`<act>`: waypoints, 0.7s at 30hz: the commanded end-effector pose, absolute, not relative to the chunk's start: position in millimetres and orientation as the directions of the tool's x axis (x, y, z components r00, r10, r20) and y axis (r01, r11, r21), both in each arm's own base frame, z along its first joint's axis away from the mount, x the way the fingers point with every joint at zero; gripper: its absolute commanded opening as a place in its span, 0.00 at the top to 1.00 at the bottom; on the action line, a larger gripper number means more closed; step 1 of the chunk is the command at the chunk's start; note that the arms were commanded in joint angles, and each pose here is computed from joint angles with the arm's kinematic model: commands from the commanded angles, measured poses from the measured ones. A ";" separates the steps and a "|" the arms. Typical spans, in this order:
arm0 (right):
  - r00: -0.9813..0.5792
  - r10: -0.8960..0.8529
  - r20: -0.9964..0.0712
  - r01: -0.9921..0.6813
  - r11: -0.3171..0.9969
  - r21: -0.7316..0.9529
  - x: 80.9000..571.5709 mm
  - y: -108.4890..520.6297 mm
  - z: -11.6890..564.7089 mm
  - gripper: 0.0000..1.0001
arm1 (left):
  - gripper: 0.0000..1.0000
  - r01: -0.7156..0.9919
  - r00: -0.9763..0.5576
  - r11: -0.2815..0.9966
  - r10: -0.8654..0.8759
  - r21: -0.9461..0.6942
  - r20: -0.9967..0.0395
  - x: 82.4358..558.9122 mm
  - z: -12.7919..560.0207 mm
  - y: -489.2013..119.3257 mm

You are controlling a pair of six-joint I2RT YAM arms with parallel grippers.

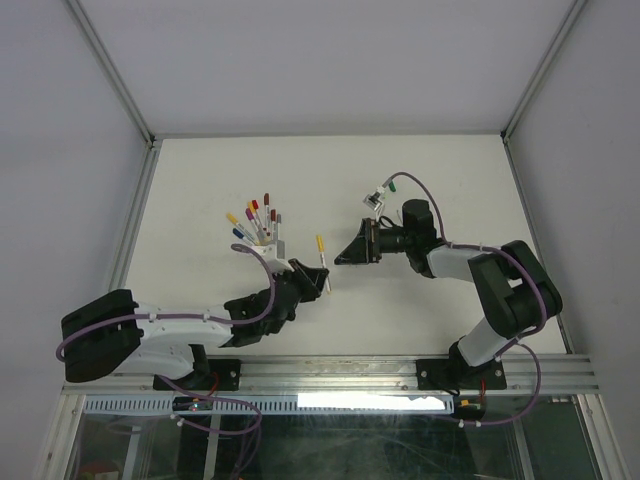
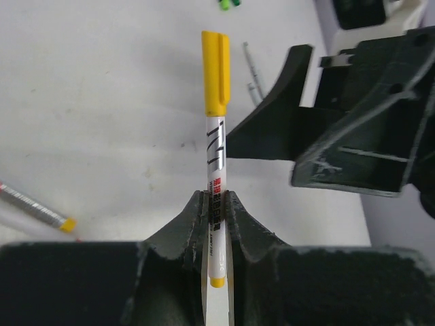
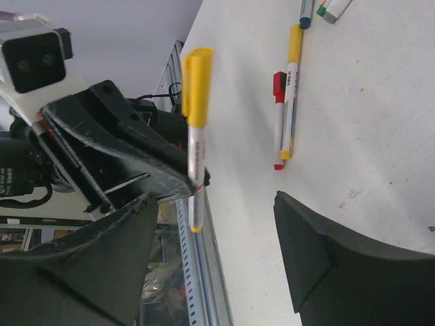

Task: Open the pen caps
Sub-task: Pick up the pen from the center of the board.

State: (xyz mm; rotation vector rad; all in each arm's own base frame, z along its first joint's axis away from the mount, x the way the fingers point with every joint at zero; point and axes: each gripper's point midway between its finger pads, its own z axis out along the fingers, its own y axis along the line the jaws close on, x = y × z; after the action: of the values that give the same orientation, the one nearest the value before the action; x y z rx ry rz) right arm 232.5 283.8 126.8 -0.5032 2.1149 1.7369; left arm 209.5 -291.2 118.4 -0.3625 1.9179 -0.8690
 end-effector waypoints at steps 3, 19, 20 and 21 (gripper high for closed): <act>-0.847 -0.038 -0.530 -0.530 0.124 0.839 234.4 289.2 147.8 0.30 | 1.00 0.337 -0.412 0.550 -0.643 -0.764 -0.645 215.4 188.4 -326.3; -0.815 -0.037 -0.578 -0.580 0.064 0.812 227.5 290.4 169.6 0.64 | 1.00 0.358 -0.463 0.491 -0.645 -0.794 -0.608 214.2 185.8 -350.9; -0.814 -0.040 -0.580 -0.581 0.061 0.812 226.8 290.9 169.8 0.69 | 1.00 0.356 -0.463 0.490 -0.647 -0.795 -0.606 214.4 185.3 -351.2; -0.812 -0.042 -0.583 -0.584 0.060 0.809 226.8 290.7 170.5 0.75 | 1.00 0.353 -0.462 0.490 -0.649 -0.797 -0.604 215.0 185.1 -350.7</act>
State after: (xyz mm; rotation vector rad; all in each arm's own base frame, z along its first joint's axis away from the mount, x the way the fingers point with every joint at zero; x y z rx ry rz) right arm 229.8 288.0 144.8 -0.5180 2.0585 1.8052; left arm 211.6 -340.3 152.2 -0.2225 1.7723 -1.0889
